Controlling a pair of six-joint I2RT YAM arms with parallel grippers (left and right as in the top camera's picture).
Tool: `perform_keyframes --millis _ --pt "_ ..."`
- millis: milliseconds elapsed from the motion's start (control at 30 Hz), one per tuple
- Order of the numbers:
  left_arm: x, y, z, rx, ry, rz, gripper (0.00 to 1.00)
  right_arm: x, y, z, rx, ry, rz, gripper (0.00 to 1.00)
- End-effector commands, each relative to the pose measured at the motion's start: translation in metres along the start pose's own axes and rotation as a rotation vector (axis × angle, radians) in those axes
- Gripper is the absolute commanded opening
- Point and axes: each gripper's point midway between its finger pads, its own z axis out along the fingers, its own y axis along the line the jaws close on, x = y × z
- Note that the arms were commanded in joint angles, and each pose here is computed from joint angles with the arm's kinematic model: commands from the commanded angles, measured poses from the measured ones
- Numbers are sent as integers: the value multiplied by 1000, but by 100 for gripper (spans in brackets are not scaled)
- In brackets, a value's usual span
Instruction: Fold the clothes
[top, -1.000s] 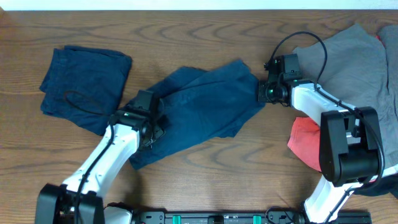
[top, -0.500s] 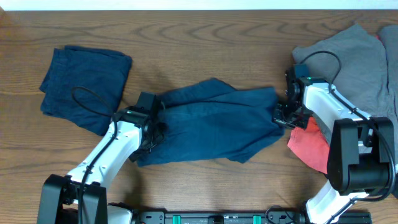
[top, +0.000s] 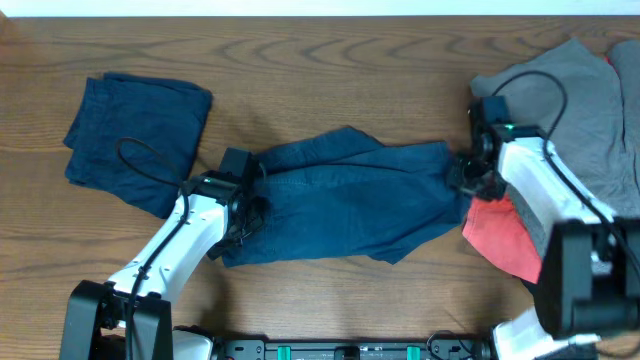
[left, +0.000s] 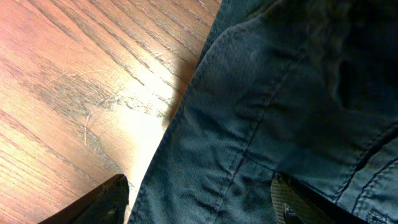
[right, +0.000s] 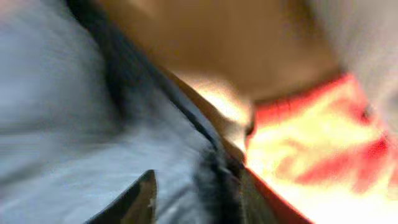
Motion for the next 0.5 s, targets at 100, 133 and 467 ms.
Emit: perform_keyframes --millis 100,133,467 --pt "0 -1 0 2 2 8 75 -24 19 -32 -104 -122 -95 69" --pt "0 -1 0 1 2 8 75 -24 19 -30 -102 -118 -95 71" --pt "0 -2 0 4 0 8 75 -11 30 10 -142 6 -120 72"
